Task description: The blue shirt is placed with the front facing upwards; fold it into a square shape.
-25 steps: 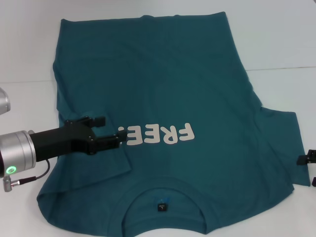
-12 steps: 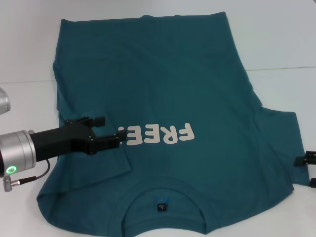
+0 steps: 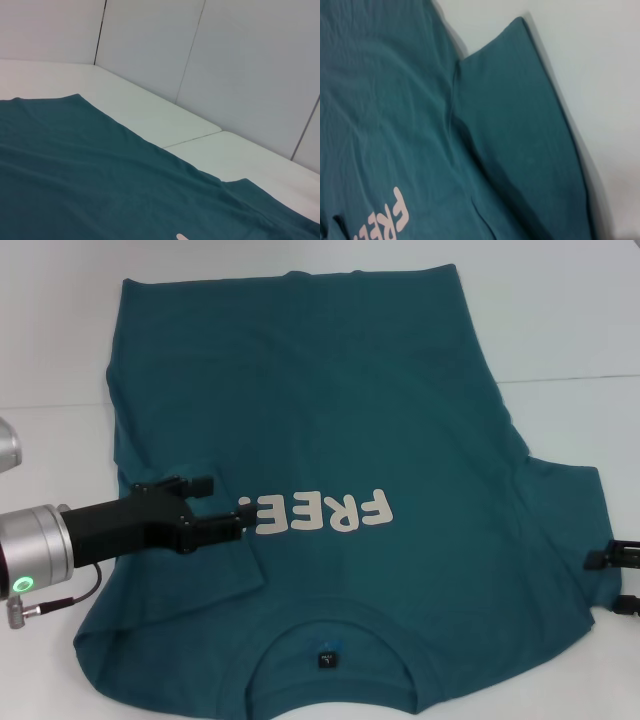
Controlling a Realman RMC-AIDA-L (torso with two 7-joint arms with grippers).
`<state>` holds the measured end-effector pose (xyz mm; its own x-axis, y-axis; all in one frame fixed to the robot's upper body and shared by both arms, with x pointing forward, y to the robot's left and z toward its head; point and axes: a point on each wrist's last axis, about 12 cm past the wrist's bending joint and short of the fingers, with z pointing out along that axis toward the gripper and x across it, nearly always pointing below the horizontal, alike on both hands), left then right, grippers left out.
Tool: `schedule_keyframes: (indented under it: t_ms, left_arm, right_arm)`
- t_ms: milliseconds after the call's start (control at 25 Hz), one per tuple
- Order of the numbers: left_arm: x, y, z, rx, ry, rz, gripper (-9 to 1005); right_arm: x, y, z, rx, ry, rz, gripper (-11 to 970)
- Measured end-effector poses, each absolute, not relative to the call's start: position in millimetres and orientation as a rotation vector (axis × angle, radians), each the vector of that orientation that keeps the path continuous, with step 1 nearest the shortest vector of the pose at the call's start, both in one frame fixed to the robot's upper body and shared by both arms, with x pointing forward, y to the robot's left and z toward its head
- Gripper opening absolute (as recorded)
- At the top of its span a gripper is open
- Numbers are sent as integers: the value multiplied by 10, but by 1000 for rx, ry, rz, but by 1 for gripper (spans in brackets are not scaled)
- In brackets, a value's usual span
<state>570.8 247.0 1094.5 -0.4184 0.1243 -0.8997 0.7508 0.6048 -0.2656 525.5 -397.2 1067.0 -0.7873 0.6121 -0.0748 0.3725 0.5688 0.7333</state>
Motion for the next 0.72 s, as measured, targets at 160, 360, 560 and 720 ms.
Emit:
schedule_keyframes:
  t_ms: [160, 360, 560, 720]
  left_arm:
    - [5712, 2464, 10939, 700, 1898, -846, 861]
    - [5715, 2465, 10928, 700, 1901, -848, 861]
    - [5716, 2463, 10926, 703, 1895, -845, 861]
    - [5717, 2463, 10927, 703, 1895, -845, 861]
  right_arm:
    - [5254, -3962, 10646, 809, 2477, 1057, 839]
    - [5263, -3952, 10639, 813, 2458, 1066, 838]
    - [5285, -3934, 10621, 817, 2439, 1071, 838]
    - [5299, -3914, 10612, 819, 2430, 1078, 836]
